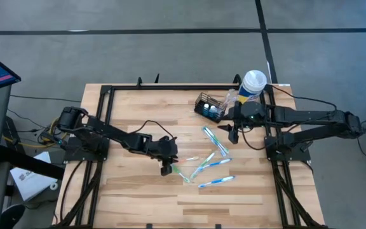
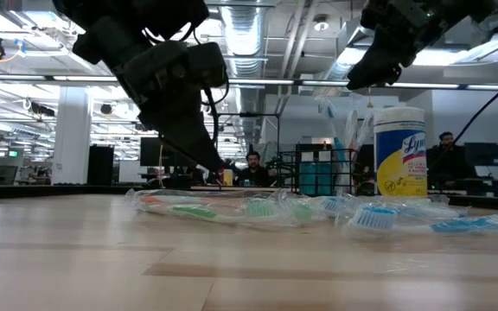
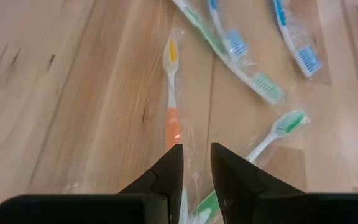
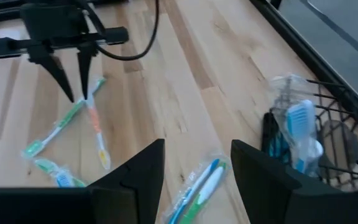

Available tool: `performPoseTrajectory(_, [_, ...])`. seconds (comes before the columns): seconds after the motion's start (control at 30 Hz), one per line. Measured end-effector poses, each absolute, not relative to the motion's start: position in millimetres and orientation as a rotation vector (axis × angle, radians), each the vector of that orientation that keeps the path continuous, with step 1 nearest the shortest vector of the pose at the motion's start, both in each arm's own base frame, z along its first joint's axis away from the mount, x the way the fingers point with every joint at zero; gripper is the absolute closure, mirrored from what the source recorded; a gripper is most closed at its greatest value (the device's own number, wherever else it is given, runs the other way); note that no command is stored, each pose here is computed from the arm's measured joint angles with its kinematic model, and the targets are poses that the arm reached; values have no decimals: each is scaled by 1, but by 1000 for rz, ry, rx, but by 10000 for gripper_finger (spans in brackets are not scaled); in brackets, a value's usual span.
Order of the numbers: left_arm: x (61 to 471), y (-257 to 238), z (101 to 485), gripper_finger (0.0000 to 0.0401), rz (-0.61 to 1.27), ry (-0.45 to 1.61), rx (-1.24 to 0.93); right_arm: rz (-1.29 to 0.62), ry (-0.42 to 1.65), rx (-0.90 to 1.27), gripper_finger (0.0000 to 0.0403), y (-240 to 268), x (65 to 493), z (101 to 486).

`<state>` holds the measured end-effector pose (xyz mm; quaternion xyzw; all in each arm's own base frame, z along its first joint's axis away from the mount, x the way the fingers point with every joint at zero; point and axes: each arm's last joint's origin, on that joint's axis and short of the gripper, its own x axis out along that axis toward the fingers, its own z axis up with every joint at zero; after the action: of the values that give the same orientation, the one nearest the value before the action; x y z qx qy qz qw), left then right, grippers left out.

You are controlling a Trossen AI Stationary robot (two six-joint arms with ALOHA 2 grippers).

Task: Pick & Place toothbrushing station
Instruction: Put the orange toothbrush into the mesh organizer

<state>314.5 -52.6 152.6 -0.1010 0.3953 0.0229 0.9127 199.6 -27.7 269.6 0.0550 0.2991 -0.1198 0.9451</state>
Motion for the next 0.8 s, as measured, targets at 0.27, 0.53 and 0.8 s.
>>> performPoseTrajectory(0.27, [314,-54,152,325,60,823,-257,-259,618,117,228,-28,199,269])
performPoseTrajectory(0.53, [313,-53,151,319,68,831,-253,-262,622,126,228,-28,199,268])
performPoseTrajectory(0.8, [311,-52,147,266,113,861,-225,-262,622,126,228,-28,199,268])
